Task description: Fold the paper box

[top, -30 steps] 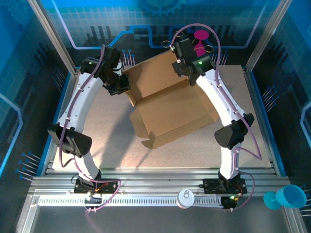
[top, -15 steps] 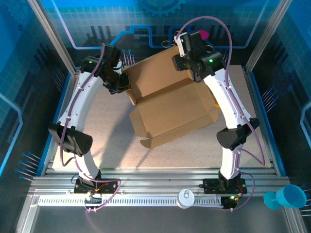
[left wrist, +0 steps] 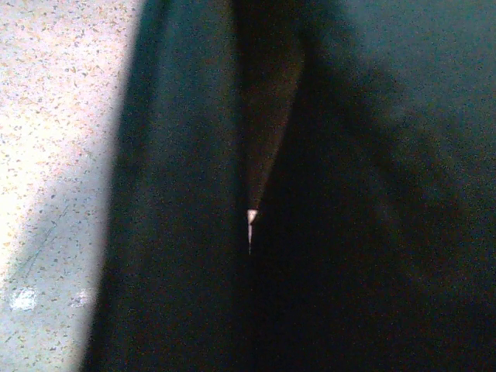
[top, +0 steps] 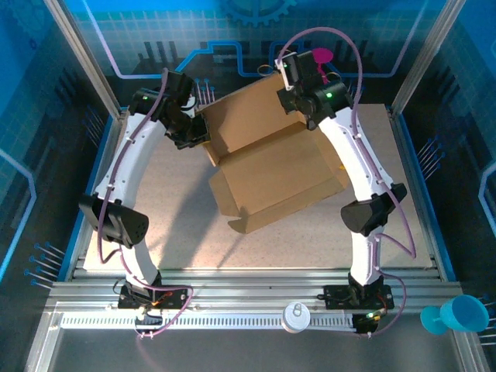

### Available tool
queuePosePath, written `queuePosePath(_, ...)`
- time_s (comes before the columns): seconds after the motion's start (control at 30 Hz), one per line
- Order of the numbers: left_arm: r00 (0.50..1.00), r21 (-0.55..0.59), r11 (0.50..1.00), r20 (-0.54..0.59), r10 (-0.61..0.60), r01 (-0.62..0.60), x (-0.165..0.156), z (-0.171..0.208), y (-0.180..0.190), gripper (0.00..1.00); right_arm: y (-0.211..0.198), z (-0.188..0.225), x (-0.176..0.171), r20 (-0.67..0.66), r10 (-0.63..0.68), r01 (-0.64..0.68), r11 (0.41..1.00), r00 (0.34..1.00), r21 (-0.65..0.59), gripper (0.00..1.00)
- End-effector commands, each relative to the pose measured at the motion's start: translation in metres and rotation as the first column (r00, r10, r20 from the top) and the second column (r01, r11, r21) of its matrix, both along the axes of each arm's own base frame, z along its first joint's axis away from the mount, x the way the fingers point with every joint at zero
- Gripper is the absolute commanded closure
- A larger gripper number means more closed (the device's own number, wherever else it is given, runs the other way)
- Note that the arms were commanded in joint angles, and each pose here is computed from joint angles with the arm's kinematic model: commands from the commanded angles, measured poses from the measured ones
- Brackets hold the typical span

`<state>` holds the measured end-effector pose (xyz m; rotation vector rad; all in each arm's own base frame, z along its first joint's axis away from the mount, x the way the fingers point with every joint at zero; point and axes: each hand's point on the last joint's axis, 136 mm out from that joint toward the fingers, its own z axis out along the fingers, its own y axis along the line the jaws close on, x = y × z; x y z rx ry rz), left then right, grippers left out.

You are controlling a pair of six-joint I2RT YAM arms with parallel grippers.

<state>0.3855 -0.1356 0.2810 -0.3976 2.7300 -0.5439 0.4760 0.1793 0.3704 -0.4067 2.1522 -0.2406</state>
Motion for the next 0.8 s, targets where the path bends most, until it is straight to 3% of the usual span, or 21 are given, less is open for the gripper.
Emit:
queuePosePath(0.0, 1.0, -0.021, 1.0, -0.003, -0.007, 0.007, -0.003, 0.008, 0.0, 1.0, -0.021, 0.016, 0.004, 0.079, -0.118, 0.123, 0.99, 0.99, -0.069, 1.0)
queuePosePath(0.17, 1.0, -0.02, 1.0, -0.006, -0.005, 0.005, -0.003, 0.007, 0.001, 1.0, -0.023, 0.017, 0.001, 0.101, -0.153, 0.165, 0.978, 0.983, -0.126, 1.0)
queuePosePath(0.4, 1.0, -0.023, 1.0, -0.013, -0.002, 0.001, -0.001, 0.004, 0.001, 1.0, -0.013, 0.018, -0.007, 0.092, -0.117, 0.127, 0.986, 0.989, -0.111, 1.0)
queuePosePath(0.43, 1.0, -0.024, 1.0, -0.014, -0.003, 0.002, -0.001, 0.004, 0.001, 1.0, -0.011, 0.017, -0.009, 0.083, -0.109, 0.117, 0.988, 0.991, -0.098, 0.95)
queuePosePath(0.6, 1.0, -0.04, 0.999, -0.02, 0.022, -0.022, 0.0, 0.0, 0.006, 1.0, -0.004, 0.028, -0.026, 0.052, -0.05, 0.049, 0.999, 0.997, 0.022, 0.46)
queuePosePath(0.67, 0.999, -0.065, 0.997, -0.024, 0.035, -0.037, 0.001, -0.002, 0.007, 1.0, -0.004, 0.037, -0.037, 0.039, -0.032, 0.027, 0.992, 0.999, 0.124, 0.36)
queuePosePath(0.77, 0.998, -0.071, 0.996, -0.03, 0.046, -0.048, 0.002, -0.005, 0.01, 1.0, -0.007, 0.05, -0.057, 0.019, -0.007, 0.001, 0.96, 1.0, 0.281, 0.3)
